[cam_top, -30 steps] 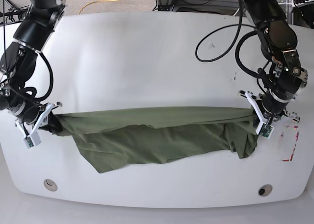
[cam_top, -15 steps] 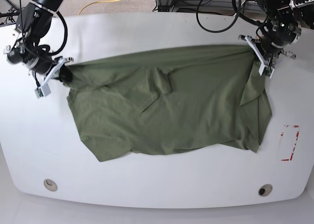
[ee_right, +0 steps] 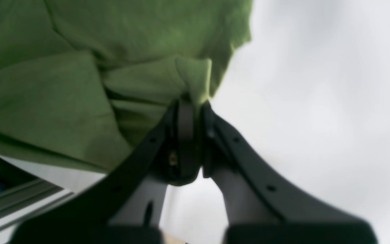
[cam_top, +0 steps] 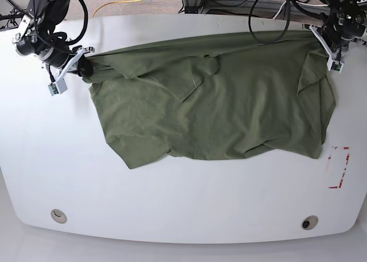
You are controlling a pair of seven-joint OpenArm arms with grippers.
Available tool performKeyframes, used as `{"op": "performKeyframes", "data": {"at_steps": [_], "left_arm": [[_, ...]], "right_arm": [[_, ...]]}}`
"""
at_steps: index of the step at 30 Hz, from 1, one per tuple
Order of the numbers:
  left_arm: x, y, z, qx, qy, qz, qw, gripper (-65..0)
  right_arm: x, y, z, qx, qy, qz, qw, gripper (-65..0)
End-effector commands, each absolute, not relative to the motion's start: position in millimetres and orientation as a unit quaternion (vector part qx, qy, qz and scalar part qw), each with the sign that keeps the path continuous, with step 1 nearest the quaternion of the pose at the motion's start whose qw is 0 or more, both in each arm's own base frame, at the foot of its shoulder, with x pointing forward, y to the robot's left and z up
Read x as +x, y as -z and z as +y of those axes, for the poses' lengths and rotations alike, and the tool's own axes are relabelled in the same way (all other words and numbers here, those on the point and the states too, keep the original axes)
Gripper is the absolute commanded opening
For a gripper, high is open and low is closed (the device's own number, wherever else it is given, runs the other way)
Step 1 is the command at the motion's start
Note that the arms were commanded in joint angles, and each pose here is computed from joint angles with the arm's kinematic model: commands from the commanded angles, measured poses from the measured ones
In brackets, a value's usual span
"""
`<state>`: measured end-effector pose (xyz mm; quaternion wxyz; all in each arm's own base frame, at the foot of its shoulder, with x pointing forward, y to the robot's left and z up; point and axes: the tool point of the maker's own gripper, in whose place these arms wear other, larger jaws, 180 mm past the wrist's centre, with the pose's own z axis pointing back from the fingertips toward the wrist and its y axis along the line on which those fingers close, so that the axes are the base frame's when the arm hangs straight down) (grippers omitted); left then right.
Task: Fold the T-shirt properly
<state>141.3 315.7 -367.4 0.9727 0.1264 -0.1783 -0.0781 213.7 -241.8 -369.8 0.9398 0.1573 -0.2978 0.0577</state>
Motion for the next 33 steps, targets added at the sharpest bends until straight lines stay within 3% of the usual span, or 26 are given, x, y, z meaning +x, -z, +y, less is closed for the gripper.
{"op": "performKeyframes", "data": {"at_steps": [1, 13, 21, 23, 27, 28, 29, 33], "left_arm": [[112, 364, 337, 0.166, 0.071, -0.134, 0.974, -65.0], [114, 346, 365, 0.195, 0.012, -0.160, 0.968, -65.0], [112, 344, 370, 0.199, 0.002, -0.161, 0.967, -64.6], [110, 344, 370, 0.199, 0.000, -0.154, 0.968, -56.8], [100, 347, 369, 0.195, -0.007, -0.123, 0.973, -28.7], [101, 347, 368, 0.190, -0.006, -0.126, 0.974, -24.6], [104, 348, 364, 0.178, -0.005, -0.133, 0.975, -21.9], [119, 345, 349, 0.126, 0.016, -0.180, 0.975, -24.3]], "right_arm": [[214, 360, -259, 0.123, -0.066, -0.304, 0.942, -65.0], [208, 365, -255, 0.132, -0.055, -0.313, 0.939, -65.0], [194, 378, -271, 0.088, -0.034, -0.285, 0.954, -65.0], [194, 381, -272, 0.080, -0.034, -0.280, 0.956, -65.0], [191, 384, -274, 0.071, -0.034, -0.271, 0.959, -65.0], [191, 384, -274, 0.070, -0.034, -0.271, 0.959, -65.0], [191, 384, -273, 0.072, -0.034, -0.271, 0.959, -65.0], [193, 384, -269, 0.078, -0.032, -0.275, 0.958, -65.0]]}}
